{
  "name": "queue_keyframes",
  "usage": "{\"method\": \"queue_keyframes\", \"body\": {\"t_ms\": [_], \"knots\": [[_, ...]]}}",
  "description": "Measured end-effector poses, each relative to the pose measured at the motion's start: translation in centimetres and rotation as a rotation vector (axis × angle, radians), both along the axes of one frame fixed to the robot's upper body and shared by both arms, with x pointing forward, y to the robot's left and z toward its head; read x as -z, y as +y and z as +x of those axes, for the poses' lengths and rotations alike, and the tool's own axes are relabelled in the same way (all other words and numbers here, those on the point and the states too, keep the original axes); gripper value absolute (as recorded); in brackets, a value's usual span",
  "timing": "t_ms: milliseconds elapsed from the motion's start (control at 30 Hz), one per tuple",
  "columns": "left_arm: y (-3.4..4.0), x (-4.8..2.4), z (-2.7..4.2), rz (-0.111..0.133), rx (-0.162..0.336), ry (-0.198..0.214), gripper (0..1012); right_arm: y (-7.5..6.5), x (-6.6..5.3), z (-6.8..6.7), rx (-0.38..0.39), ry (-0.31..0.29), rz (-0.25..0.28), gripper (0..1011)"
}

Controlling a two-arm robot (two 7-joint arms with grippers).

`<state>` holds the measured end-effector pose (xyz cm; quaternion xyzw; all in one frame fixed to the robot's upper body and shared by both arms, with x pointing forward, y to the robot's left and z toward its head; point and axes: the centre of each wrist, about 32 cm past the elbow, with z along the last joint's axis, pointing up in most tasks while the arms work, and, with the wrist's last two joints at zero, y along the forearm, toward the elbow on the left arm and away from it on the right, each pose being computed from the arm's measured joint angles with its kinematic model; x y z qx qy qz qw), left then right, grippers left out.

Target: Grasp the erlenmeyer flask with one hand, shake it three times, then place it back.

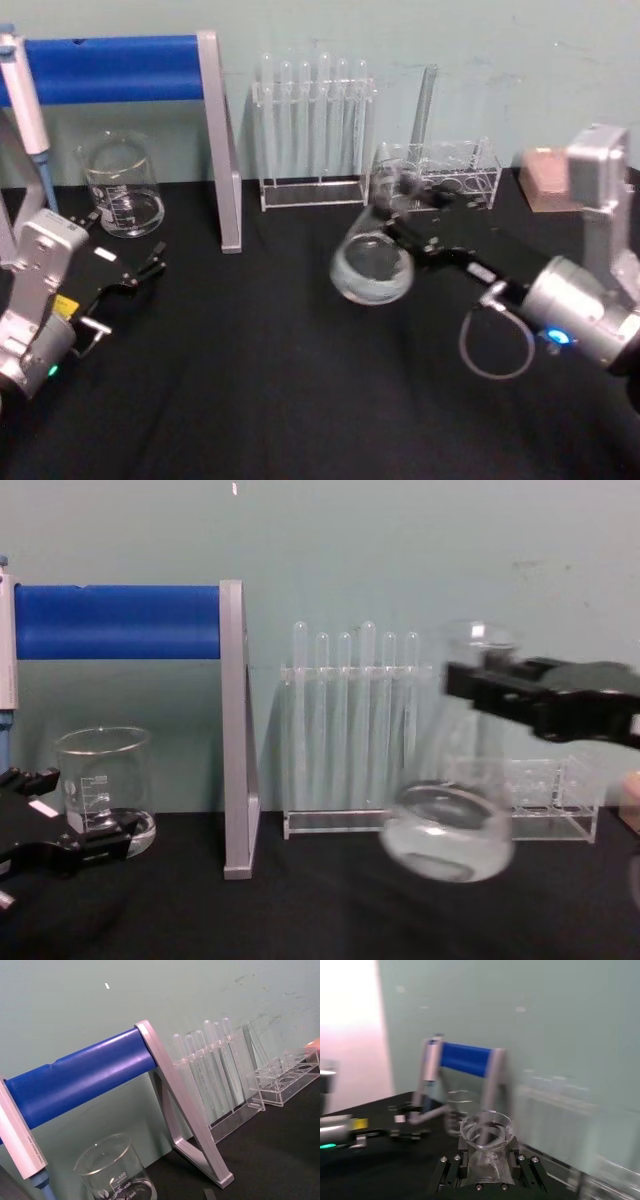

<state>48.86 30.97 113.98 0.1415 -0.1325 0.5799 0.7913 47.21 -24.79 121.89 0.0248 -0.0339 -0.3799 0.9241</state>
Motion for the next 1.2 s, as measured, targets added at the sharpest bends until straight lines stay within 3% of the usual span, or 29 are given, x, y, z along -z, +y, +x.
{"method": "queue_keyframes", "body": {"t_ms": [400,600,800,933,1200], "knots": [[0.00,0.00,0.00,0.000,0.000,0.000,1001,-5.1,-0.1,-2.8,0.367,0.003,0.007,456],[0.00,0.00,0.00,0.000,0.000,0.000,1001,-6.1,0.0,-3.7,0.444,0.006,0.008,456],[0.00,0.00,0.00,0.000,0.000,0.000,1001,-5.7,-0.1,-3.5,0.424,0.002,0.011,456],[0.00,0.00,0.00,0.000,0.000,0.000,1001,-4.9,0.0,-2.9,0.369,0.004,0.011,456],[0.00,0.00,0.00,0.000,0.000,0.000,1001,-1.7,0.2,-1.1,0.166,0.012,0.000,456]]}}
